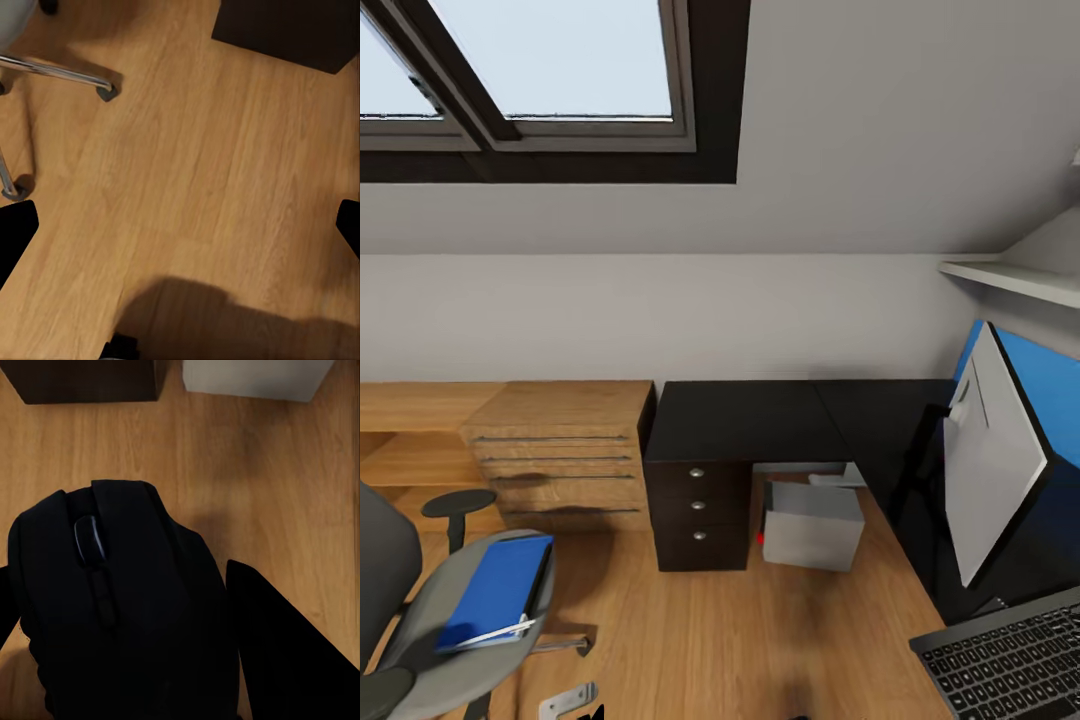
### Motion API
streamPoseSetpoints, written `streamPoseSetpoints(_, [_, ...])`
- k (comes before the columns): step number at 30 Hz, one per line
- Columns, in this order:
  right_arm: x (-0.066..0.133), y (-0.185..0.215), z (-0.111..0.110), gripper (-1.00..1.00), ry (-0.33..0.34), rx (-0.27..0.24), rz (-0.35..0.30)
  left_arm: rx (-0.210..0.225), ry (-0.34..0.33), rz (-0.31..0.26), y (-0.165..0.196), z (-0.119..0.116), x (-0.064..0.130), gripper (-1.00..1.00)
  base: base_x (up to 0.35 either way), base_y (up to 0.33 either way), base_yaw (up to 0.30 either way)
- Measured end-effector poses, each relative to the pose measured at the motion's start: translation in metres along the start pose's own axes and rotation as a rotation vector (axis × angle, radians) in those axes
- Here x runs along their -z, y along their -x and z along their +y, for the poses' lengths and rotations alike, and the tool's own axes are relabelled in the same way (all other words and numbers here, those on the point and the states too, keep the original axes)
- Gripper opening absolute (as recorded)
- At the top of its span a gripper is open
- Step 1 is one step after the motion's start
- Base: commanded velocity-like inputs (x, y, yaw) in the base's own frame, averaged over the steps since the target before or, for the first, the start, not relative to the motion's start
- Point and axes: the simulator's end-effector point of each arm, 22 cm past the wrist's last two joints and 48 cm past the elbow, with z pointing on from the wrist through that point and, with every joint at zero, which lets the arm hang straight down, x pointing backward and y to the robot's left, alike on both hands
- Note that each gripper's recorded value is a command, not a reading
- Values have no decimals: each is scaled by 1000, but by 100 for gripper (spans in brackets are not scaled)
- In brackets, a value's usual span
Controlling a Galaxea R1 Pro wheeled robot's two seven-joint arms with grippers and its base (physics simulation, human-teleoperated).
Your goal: In the bedroom, organize the workspace by keeping the computer under the desk, ensuring the monitor is on the desk, placing the keyboard on the desk next to the monitor, placing the mouse on the desk next to the keyboard, moving the folder from the swivel chair onto the desk next to the mouse, stacking the notebook on top of the folder with the pen on top of the notebook, and positioning the swivel chair next to the desk.
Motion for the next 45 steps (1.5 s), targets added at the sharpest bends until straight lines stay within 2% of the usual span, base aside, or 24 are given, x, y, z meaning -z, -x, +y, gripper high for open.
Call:
streamPoseSetpoints(8, [0, 3, -1, -100, -1, -1, -7, 0, -1, -7, 3, 0, 1, 100, 268, 0, -133])
streamPoseSetpoints(37, [0, 4, -1, -100, -1, 1, -9, -1, -1, -9, 3, 0, 1, 100, 320, 24, -2])
streamPoseSetpoints(45, [0, 4, 0, -100, 0, 0, -8, -1, -1, -7, 3, 0, 1, 100, 90, 0, 4])
